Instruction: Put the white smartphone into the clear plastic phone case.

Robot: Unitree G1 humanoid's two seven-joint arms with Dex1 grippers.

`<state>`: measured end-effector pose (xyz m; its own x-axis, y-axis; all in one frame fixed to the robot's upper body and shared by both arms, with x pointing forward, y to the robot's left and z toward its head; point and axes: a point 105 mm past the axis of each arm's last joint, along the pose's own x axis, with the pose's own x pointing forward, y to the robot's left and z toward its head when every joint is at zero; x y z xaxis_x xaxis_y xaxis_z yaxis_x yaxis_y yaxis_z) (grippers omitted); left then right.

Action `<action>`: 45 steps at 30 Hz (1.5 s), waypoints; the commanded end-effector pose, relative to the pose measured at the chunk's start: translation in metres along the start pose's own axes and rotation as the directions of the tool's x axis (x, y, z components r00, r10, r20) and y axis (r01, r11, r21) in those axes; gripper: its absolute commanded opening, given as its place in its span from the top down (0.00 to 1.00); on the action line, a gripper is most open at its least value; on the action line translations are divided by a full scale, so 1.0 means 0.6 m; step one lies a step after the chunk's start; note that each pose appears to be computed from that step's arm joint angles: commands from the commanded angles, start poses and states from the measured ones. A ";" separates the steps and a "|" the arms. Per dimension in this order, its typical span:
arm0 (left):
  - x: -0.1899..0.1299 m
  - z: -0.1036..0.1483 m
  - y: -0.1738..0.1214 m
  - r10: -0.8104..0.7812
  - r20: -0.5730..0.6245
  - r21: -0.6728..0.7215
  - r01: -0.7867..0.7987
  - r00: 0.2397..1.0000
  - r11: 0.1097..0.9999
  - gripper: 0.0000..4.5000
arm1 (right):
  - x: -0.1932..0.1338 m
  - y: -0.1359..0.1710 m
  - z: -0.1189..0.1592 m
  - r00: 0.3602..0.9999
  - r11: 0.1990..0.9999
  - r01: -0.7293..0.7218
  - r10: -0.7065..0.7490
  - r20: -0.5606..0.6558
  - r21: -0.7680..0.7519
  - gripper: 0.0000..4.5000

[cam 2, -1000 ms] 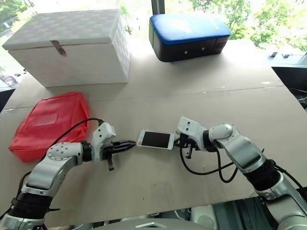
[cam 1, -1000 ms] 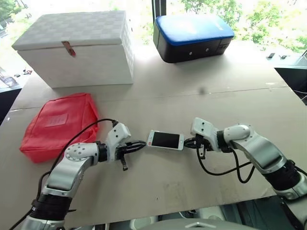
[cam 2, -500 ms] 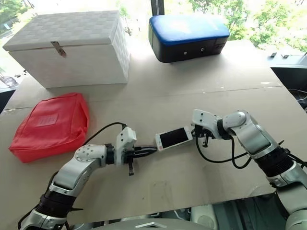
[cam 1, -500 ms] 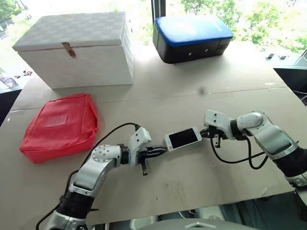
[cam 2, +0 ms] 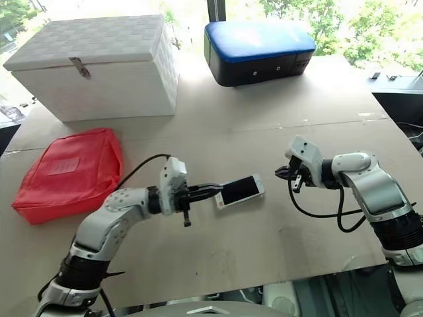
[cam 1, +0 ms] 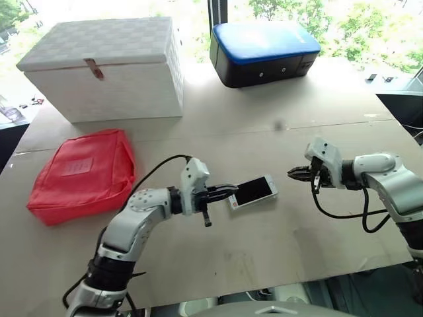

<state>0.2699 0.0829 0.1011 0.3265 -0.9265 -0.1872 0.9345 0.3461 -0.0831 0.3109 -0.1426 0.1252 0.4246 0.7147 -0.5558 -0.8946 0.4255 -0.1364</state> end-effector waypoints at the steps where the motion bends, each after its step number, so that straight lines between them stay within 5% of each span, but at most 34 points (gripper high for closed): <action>1: 0.009 -0.032 0.013 0.025 -0.106 0.011 -0.024 0.994 1.000 0.99 | 0.001 0.001 0.034 0.999 0.998 0.020 -0.017 0.050 -0.053 1.00; 10: 0.007 -0.061 0.021 0.048 -0.180 0.027 -0.044 0.982 0.999 0.99 | 0.050 0.019 0.044 0.997 0.998 -0.038 0.040 0.059 -0.041 1.00; 19: 0.011 -0.081 0.020 0.074 -0.175 0.014 -0.073 0.982 0.997 0.99 | 0.114 0.051 -0.066 0.965 0.984 -0.152 0.168 -0.201 0.089 1.00; 30: 0.017 -0.103 0.018 0.090 -0.175 -0.001 -0.091 0.980 0.996 0.99 | 0.149 0.064 -0.140 0.907 0.964 -0.189 0.245 -0.342 0.188 1.00; 33: 0.020 -0.105 0.015 0.090 -0.177 -0.002 -0.092 0.980 0.996 0.99 | 0.143 0.051 -0.119 0.941 0.974 -0.171 0.206 -0.268 0.148 1.00; 37: 0.023 -0.108 0.013 0.088 -0.179 -0.001 -0.089 0.980 0.996 0.99 | 0.105 0.027 -0.008 0.984 0.979 -0.171 0.163 0.076 0.111 1.00; 42: 0.030 -0.097 0.008 0.081 -0.173 0.003 -0.082 0.982 0.997 0.99 | 0.048 0.030 0.038 0.975 0.983 -0.170 0.157 0.160 0.069 1.00; 45: 0.032 -0.088 0.005 0.077 -0.171 0.005 -0.078 0.982 0.997 0.99 | 0.038 0.048 0.030 0.977 0.979 -0.194 0.187 0.106 0.060 1.00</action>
<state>0.2777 0.0740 0.0637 0.3884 -0.8758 -0.2865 0.9117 0.4105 -0.0191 0.3066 -0.1088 0.1168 0.2965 0.8207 -0.4884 -0.9354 0.3526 0.0248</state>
